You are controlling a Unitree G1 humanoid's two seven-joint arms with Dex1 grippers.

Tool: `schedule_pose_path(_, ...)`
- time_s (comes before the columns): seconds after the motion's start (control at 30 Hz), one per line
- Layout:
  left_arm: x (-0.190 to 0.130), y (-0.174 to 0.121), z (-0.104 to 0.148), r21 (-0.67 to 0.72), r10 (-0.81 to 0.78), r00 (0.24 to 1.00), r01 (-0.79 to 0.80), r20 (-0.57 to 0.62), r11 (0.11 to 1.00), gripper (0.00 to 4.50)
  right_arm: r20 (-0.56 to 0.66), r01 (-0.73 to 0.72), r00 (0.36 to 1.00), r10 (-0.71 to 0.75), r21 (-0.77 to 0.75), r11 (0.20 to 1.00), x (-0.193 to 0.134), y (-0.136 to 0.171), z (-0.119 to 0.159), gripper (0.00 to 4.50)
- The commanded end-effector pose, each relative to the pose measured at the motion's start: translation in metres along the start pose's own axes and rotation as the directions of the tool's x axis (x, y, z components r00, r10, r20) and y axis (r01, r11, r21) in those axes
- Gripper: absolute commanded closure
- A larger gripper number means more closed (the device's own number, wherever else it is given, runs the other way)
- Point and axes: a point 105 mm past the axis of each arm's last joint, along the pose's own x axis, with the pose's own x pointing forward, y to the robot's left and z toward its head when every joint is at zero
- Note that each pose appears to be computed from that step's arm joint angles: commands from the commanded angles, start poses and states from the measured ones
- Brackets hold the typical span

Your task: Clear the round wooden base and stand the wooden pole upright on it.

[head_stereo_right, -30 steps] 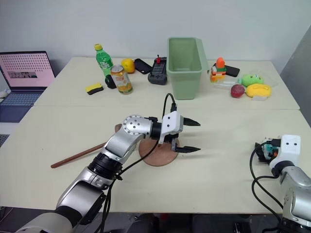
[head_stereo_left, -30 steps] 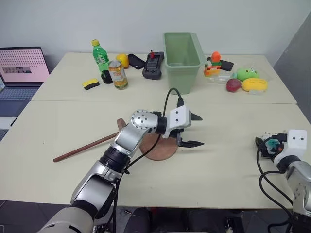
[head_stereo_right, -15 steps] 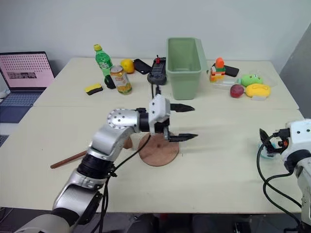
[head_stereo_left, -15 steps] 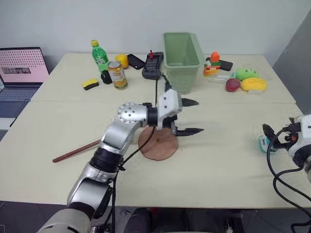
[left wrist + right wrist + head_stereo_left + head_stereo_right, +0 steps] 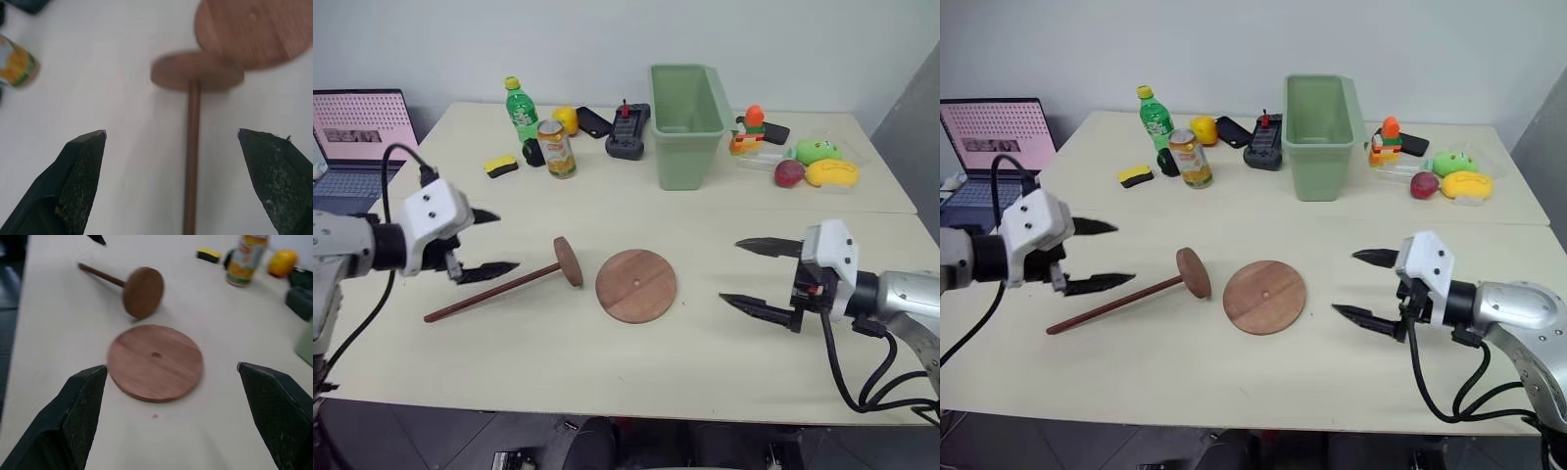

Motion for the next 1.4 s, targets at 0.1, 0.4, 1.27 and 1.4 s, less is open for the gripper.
schedule_pose_path(0.1,0.006,0.006,0.002,0.07,-0.011,0.999,0.013,-0.039,0.997,0.0,-0.024,-0.171,0.985,0.171,-0.021,0.985,0.013,0.015,0.018,0.05)
schedule_pose_path(0.4,0.036,0.015,-0.01,0.081,-0.126,0.969,0.145,-0.211,0.986,0.0,-0.07,-0.227,0.972,0.225,-0.014,0.974,0.014,0.025,0.02,0.05)
schedule_pose_path(1.27,0.064,0.012,-0.027,0.038,-0.204,0.933,0.225,-0.298,0.974,3.38,-0.075,-0.182,0.981,0.18,-0.021,0.983,0.015,0.031,0.017,0.0)
schedule_pose_path(1.4,0.062,0.011,-0.028,0.03,-0.204,0.932,0.223,-0.298,0.974,4.17,-0.081,-0.181,0.981,0.178,-0.022,0.983,0.016,0.029,0.016,0.0)
